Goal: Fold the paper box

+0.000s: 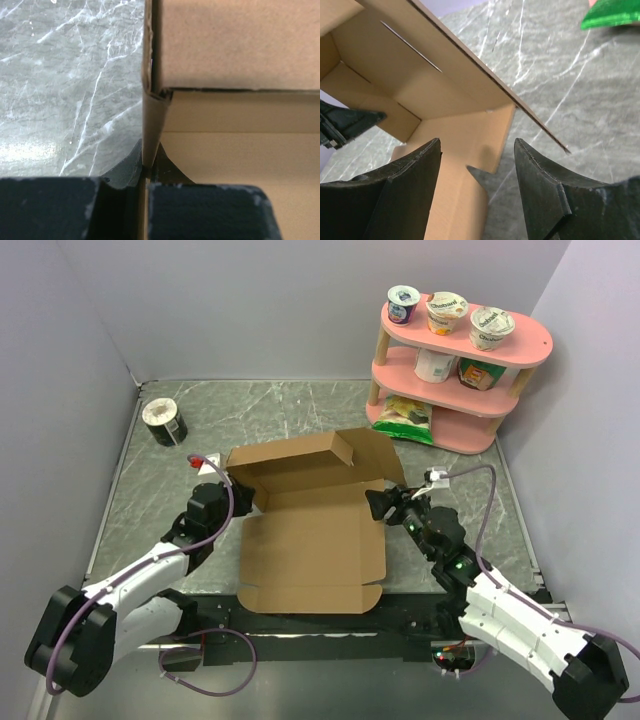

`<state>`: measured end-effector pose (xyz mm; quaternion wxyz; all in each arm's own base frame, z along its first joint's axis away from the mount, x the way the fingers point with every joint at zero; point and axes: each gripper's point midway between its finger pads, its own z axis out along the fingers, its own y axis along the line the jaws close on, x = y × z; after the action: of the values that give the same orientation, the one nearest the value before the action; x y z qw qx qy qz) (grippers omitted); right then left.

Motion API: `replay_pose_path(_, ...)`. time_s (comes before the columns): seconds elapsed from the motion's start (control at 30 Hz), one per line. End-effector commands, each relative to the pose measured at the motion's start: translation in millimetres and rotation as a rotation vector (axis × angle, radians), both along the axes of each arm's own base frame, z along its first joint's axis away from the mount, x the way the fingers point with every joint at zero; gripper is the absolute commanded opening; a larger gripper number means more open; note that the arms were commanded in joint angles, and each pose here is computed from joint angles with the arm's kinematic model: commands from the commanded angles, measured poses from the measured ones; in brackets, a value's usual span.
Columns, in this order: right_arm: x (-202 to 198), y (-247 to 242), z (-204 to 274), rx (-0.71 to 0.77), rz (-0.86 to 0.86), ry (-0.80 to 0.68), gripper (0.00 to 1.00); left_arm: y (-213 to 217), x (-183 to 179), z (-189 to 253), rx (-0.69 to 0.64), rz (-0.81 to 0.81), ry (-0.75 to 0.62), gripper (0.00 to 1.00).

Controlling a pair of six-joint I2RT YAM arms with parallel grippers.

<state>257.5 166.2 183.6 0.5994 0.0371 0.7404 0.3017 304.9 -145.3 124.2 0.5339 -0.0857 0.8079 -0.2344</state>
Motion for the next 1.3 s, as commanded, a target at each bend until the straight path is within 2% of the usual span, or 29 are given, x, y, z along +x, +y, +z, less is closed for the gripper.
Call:
replay_pose_path(0.0,11,-1,36,0.0,-0.038,-0.107,0.67,-6,8,22,-0.03,-0.016,-0.071,0.01)
replay_pose_path(0.23,14,9,28,-0.02,-0.01,-0.09,0.61,-6,7,21,-0.025,-0.02,-0.07,0.01)
replay_pose_path(0.33,14,14,29,-0.008,-0.006,-0.095,0.54,-6,8,19,-0.019,-0.019,-0.067,0.01)
replay_pose_path(0.53,17,25,25,-0.08,-0.011,-0.085,0.47,-8,7,12,0.032,-0.009,-0.054,0.01)
replay_pose_path(0.67,21,33,11,-0.142,-0.016,-0.057,0.36,-12,7,11,0.051,0.001,-0.048,0.01)
replay_pose_path(0.73,20,40,6,-0.165,-0.006,-0.048,0.34,-14,7,12,0.038,0.001,-0.047,0.01)
replay_pose_path(0.93,23,50,-36,-0.313,-0.038,0.012,0.34,-19,7,12,0.021,-0.005,-0.042,0.01)
replay_pose_path(1.27,14,69,-66,-0.467,-0.127,0.004,0.36,-26,9,2,0.023,-0.013,-0.01,0.01)
